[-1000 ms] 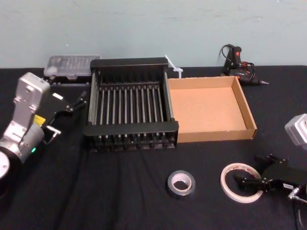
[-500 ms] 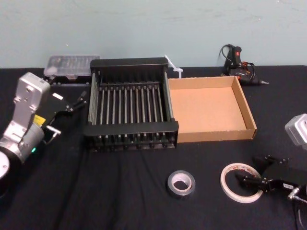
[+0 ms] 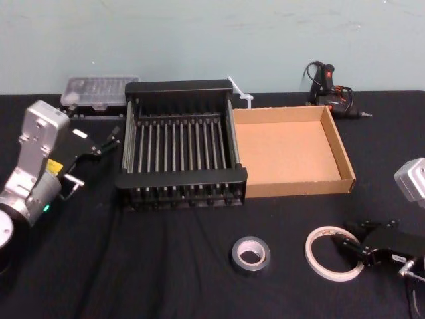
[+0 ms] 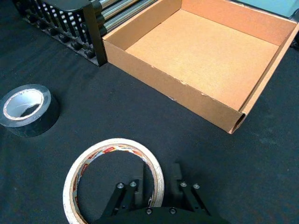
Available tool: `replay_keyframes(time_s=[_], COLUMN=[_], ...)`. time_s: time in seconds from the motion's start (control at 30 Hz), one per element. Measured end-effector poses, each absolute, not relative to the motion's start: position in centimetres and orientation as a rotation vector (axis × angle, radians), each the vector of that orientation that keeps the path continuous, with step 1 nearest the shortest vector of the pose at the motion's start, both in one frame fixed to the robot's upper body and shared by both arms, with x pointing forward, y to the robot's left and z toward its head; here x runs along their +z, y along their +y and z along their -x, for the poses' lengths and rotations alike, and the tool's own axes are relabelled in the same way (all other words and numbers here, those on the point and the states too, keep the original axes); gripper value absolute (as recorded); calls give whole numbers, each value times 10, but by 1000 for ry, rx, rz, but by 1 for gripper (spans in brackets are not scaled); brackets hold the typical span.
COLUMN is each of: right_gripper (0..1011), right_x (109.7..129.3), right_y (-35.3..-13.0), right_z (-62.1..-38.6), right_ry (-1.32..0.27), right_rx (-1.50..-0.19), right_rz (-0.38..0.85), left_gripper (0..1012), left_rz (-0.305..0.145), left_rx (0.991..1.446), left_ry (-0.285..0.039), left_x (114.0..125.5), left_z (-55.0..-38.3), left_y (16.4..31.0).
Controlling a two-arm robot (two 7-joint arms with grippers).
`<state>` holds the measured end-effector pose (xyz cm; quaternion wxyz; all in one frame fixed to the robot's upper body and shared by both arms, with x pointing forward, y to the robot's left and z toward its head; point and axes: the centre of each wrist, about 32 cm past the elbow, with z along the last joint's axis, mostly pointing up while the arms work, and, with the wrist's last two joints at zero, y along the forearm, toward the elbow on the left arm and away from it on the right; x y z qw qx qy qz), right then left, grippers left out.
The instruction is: Pick up the white tape and place it into the black box , Pick up the silver tape and place it into the brown box.
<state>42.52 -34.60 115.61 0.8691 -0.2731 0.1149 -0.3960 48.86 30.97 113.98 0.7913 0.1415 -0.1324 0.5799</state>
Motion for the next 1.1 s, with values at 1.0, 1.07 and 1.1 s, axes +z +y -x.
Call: replay_keyframes(time_s=[1.0,1.07,1.1], right_gripper=[95,96,95], right_x=[1160,1163,1165], right_y=[-349,-350,-351], right_z=[-427,-427,-428], right_ry=[244,244,243], right_rx=[-838,-842,-846], right_rz=[557,550,541], left_gripper=[1001,1001,1001], left_rz=[-305,-305,-304], left_rx=[1248,1248,1248], left_ry=[-285,-285,-285], left_x=[1140,1140,1140], left_z=[-489,-489,-489], left_y=[310,310,310])
